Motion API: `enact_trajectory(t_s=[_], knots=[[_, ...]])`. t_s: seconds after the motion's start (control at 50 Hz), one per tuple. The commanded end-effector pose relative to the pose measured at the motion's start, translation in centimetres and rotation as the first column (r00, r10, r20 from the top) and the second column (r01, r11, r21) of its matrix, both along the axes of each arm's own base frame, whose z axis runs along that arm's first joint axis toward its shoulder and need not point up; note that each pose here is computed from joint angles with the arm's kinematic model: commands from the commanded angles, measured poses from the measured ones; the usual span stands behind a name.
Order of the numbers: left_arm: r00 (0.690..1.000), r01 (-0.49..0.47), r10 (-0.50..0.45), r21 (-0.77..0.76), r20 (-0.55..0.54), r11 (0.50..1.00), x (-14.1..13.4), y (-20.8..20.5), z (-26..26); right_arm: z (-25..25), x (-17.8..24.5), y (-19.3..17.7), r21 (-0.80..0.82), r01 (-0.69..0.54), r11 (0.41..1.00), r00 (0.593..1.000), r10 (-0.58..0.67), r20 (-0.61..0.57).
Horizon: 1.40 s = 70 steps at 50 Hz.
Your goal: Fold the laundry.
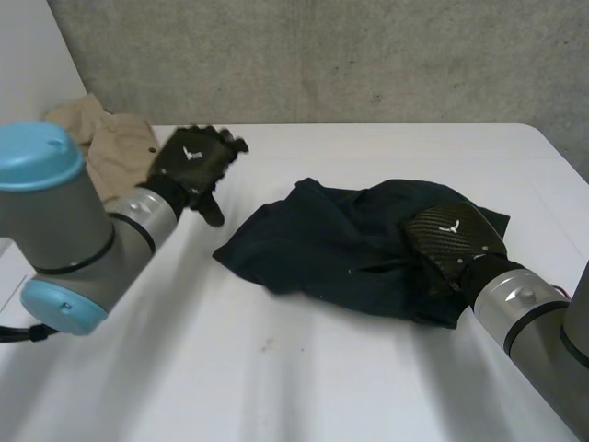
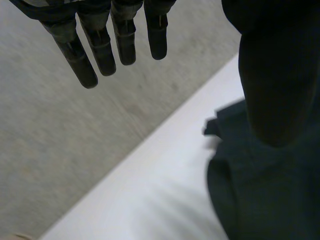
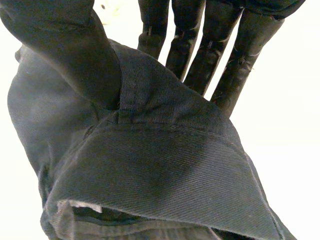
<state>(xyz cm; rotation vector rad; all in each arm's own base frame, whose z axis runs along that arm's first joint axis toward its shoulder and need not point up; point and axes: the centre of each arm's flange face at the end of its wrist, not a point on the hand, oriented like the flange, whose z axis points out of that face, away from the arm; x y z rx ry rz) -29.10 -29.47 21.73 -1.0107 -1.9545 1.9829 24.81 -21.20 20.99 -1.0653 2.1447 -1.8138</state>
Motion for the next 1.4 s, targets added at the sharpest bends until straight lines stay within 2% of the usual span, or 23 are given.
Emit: enact_trajectory(t_s=[0.02, 0.26, 0.38, 0.46, 0.52, 0.64, 0.84, 1.02, 1.08, 1.22, 1.34, 1.4], knots=[[0.997, 0.039, -0.046, 0.110, 0.066, 0.993, -1.0, -0.9, -5.7, -0.1, 0.3, 0.4, 0.014, -0.026, 1.000, 1.000, 0.026, 0.001], [0.994, 0.063, -0.074, 0.129, 0.082, 0.990, -2.8, -3.0, -9.4, 0.1, 0.5, 0.5, 0.009, -0.036, 0.999, 0.999, 0.036, 0.005], [0.986, 0.139, -0.152, 0.149, 0.075, 0.979, -4.1, -2.3, -10.6, -0.3, 0.4, 0.4, 0.019, -0.030, 0.999, 1.000, 0.030, -0.003], [0.987, 0.136, -0.146, 0.133, 0.072, 0.982, -4.1, -2.4, -10.1, 0.0, 0.2, -0.1, 0.008, -0.020, 1.000, 1.000, 0.020, -0.002], [0.994, 0.081, -0.088, 0.101, 0.070, 0.992, -3.8, -2.8, -8.6, 1.0, 0.5, -0.7, -0.031, -0.025, 0.999, 1.000, 0.025, -0.003], [0.999, -0.031, 0.032, -0.039, 0.010, 0.999, -2.2, -2.0, -1.0, 4.3, 1.0, -1.9, -0.123, -0.044, 0.991, 0.999, 0.039, -0.037], [0.984, -0.067, 0.031, -0.199, -0.176, 0.978, 1.1, 4.3, 10.0, 11.5, 2.1, -3.3, -0.190, -0.082, 0.978, 0.994, 0.066, -0.091], [0.958, -0.083, 0.000, -0.273, -0.288, 0.958, 3.4, 8.7, 14.3, 16.4, 2.6, -4.3, -0.282, -0.091, 0.955, 0.994, 0.070, -0.085], [0.954, -0.085, 0.005, -0.254, -0.301, 0.963, 3.6, 9.0, 14.0, 16.4, 2.8, -4.5, -0.271, -0.103, 0.957, 0.993, 0.082, -0.088], [0.972, -0.071, 0.044, -0.114, -0.230, 0.991, 2.5, 7.0, 9.0, 11.0, 3.8, -5.5, -0.026, -0.169, 0.985, 0.976, 0.164, -0.144], [0.987, -0.079, 0.083, 0.035, -0.140, 0.996, 1.2, 4.2, 3.0, 5.5, 4.1, -7.0, 0.158, -0.123, 0.980, 0.973, 0.151, -0.174], [0.987, -0.100, 0.107, 0.067, -0.119, 0.993, 0.9, 3.2, 1.6, 4.0, 3.6, -7.2, 0.236, -0.064, 0.970, 0.987, 0.096, -0.128]])
